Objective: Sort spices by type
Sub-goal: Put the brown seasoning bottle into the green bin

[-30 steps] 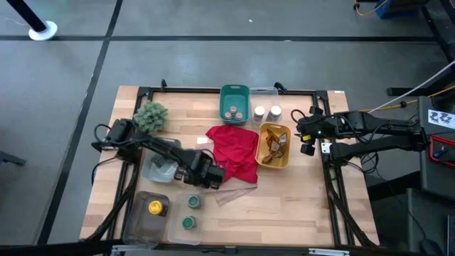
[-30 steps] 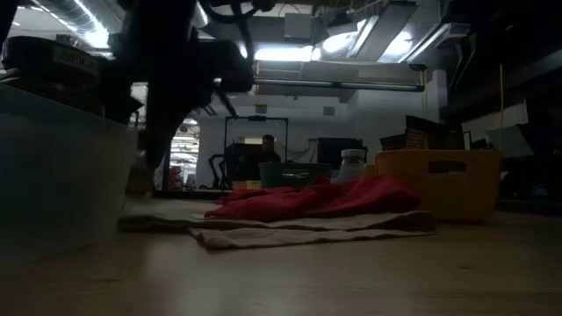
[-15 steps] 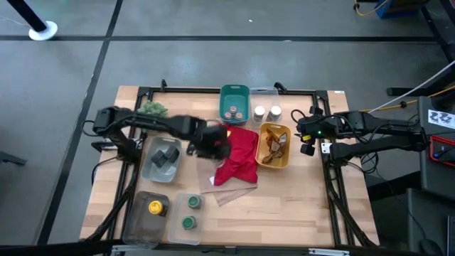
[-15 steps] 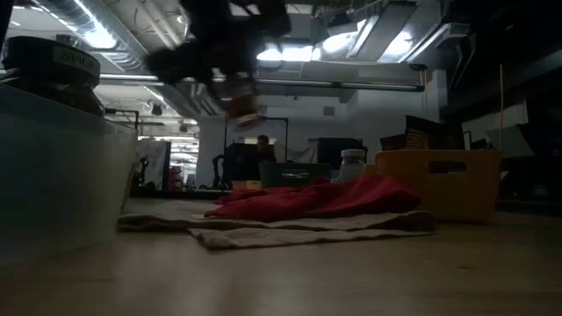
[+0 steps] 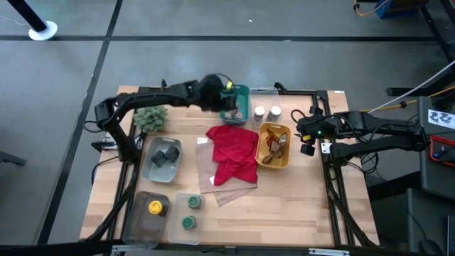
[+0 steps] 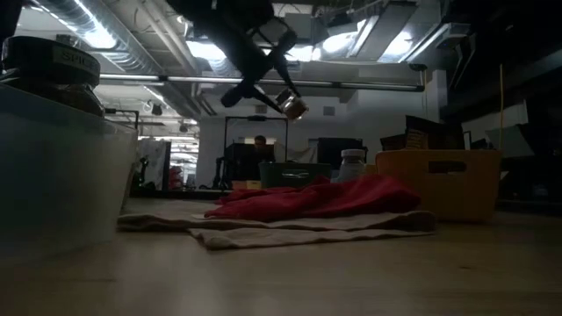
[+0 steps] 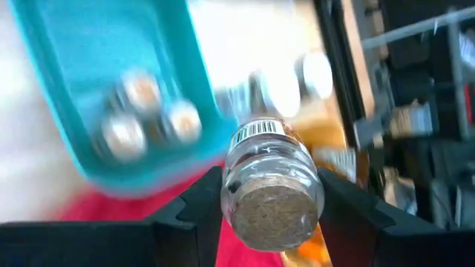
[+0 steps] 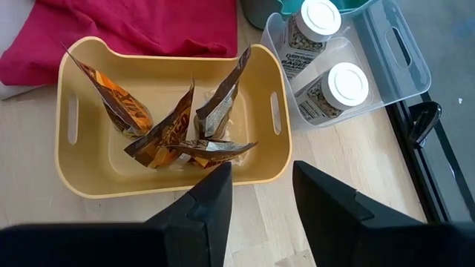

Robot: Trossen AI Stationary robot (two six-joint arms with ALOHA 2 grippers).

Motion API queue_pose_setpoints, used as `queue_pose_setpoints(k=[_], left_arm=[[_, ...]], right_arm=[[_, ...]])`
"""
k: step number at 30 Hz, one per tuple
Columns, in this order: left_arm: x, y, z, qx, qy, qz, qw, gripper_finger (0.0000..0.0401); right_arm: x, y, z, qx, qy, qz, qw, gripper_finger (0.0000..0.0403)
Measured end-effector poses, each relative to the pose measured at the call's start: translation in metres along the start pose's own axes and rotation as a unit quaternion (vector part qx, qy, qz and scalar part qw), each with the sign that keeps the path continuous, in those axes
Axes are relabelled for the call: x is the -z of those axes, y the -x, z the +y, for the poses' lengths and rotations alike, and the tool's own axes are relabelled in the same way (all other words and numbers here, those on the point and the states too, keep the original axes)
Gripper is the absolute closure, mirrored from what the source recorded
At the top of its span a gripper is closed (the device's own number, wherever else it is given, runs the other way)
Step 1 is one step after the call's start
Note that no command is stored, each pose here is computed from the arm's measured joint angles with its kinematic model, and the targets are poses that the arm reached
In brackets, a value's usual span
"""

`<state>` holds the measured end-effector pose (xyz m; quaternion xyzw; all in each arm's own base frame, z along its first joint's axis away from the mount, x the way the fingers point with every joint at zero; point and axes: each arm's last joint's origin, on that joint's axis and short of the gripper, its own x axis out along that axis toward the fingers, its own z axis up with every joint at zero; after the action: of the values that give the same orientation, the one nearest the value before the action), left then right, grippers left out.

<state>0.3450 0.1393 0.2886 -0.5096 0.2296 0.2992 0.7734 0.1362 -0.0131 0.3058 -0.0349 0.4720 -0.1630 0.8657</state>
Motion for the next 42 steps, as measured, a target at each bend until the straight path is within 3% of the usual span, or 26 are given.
queue_pose_setpoints(k=[9, 17, 22, 26, 42], left_arm=[[-0.055, -0.010, 0.021, -0.003, -0.042, -0.092, 0.995, 0.0237], [-0.083, -0.043, 0.015, -0.042, -0.116, -0.077, 0.989, 0.0237], [-0.086, -0.063, 0.025, -0.129, -0.155, -0.023, 0.979, 0.0237], [-0.086, -0.081, 0.033, -0.169, -0.179, -0.002, 0.969, 0.0237], [-0.080, -0.120, 0.057, -0.211, -0.207, 0.028, 0.955, 0.0225]], right_arm=[[0.000, 0.000, 0.000, 0.000, 0.000, 0.000, 1.000, 0.0260], [0.000, 0.000, 0.000, 0.000, -0.001, 0.000, 1.000, 0.0260], [0.000, 0.000, 0.000, 0.000, -0.001, 0.000, 1.000, 0.0260], [0.000, 0.000, 0.000, 0.000, -0.002, 0.000, 1.000, 0.0260], [0.000, 0.000, 0.000, 0.001, -0.002, 0.000, 1.000, 0.0260]])
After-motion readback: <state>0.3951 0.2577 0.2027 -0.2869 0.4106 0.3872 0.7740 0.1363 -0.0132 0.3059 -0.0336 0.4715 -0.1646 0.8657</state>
